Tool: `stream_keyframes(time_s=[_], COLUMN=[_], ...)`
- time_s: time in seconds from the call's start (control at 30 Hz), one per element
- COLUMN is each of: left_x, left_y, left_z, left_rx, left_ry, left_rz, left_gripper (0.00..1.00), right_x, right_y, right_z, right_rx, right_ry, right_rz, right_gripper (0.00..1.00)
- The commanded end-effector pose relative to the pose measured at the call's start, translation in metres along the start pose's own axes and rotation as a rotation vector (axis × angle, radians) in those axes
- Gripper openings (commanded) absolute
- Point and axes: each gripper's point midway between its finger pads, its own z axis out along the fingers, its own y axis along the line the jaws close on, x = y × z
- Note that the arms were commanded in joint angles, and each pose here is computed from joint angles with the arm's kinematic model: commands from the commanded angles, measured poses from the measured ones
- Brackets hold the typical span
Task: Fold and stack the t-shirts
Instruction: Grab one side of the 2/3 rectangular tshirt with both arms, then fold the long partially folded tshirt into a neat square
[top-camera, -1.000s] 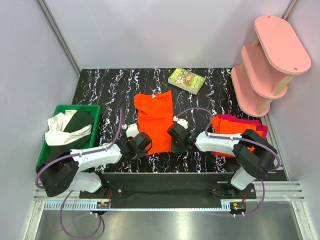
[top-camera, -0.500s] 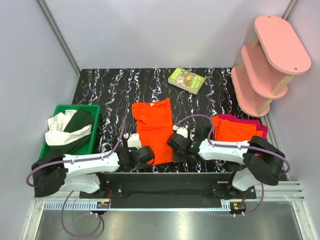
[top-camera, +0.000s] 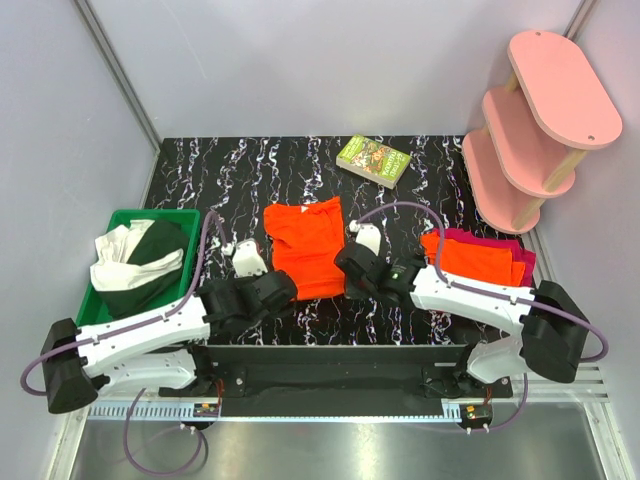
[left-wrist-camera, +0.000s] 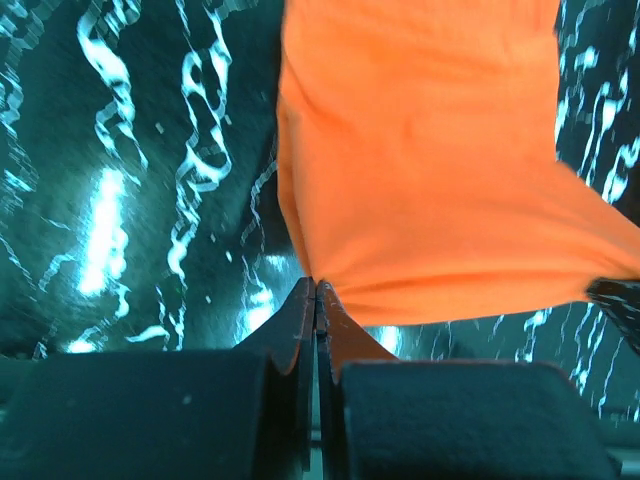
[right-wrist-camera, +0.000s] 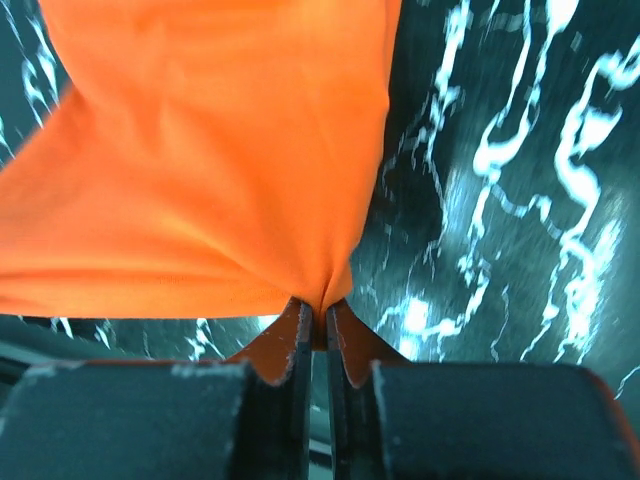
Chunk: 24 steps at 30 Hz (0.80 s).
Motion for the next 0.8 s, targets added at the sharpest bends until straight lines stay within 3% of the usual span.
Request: stream_keyframes(time_s=[0.0, 0.23, 0.43, 0.77], left_x=[-0.049, -0.103, -0.146, -0.2], left_y=[0.012, 0.0, -0.011, -0.018], left_z=[-0.008, -0.002, 0.029, 0.079], left_rx=[-0.059, -0.074, -0.113, -0.165], left_ry=[-0.15, -0.253, -0.294, -0.31], left_rz=[0.002, -0.011, 0.042, 0.007], left_gripper=[0.0, 0.0, 0.0, 0.0], right_x=[-0.049, -0.121, -0.175, -0.224], right_y=[-0.017, -0.028, -0.037, -0.037], right_z=[-0.001, 0.014, 0.044, 0.089], right_rx=[0.091, 0.134, 0.17, 0.179], right_ry=[-0.103, -0.186, -0.217, -0.23], right_rz=[-0.023, -0.001, 0.023, 0.044], right_gripper=[0.0, 0.0, 0.0, 0.0])
